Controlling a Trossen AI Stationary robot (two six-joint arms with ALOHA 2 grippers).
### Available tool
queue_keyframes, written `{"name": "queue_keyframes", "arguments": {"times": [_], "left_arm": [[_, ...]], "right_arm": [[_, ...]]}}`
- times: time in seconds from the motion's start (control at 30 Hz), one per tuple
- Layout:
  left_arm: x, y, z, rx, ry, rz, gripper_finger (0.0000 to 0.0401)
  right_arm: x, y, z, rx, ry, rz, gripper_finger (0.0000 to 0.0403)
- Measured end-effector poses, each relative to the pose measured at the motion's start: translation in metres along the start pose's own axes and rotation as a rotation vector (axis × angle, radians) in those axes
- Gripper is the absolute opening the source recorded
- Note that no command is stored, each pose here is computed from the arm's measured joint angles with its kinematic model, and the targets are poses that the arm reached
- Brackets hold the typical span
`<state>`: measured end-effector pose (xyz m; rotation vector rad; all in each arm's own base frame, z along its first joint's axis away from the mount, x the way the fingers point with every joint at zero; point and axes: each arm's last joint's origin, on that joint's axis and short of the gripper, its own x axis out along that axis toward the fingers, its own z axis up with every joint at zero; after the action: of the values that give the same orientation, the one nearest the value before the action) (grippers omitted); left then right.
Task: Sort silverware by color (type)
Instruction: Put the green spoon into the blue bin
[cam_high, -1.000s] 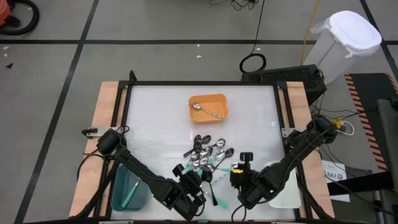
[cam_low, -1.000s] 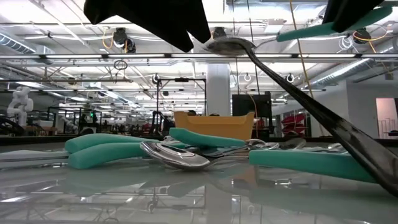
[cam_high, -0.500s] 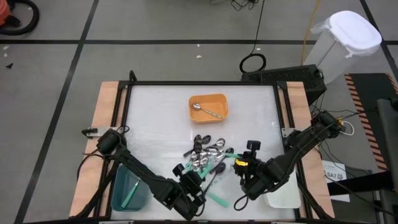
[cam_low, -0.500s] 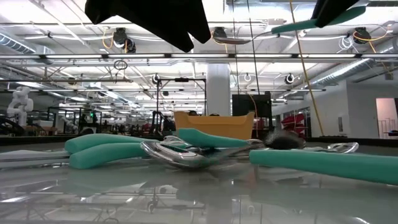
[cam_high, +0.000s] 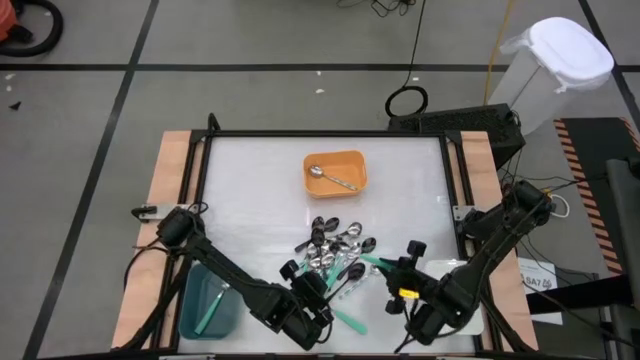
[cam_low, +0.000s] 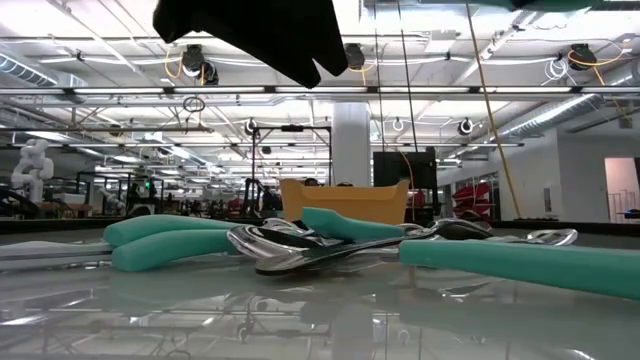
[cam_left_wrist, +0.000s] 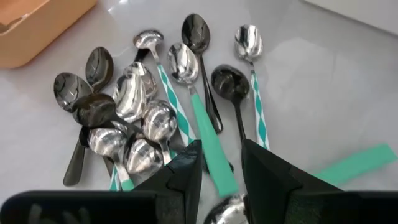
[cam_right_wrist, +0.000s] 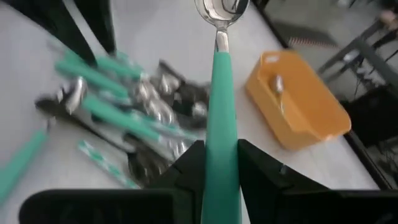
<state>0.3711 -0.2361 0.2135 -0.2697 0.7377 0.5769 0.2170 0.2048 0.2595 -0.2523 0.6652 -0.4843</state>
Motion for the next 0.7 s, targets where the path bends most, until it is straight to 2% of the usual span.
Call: {"name": "queue_keyframes", "arguments": {"times": [0.23, 0.43, 0.7], "left_arm": [[0.003, -0.006, 0.008, -0.002, -0.04, -0.06, 0.0113], [0.002, -0.015, 0.014, 0.042, -0.1, -0.122, 0.0113], [-0.001, -0.023, 0.022, 0.089, -0.216, -0.146, 0.0113]], "right_arm": [[0.001, 0.008, -0.011, 0.025, -0.164, -0.06, 0.0071], [0.004, 0.008, -0.016, 0.0, -0.171, -0.078, 0.0071], [0.005, 0.009, -0.025, -0.069, -0.203, -0.105, 0.0071]]}}
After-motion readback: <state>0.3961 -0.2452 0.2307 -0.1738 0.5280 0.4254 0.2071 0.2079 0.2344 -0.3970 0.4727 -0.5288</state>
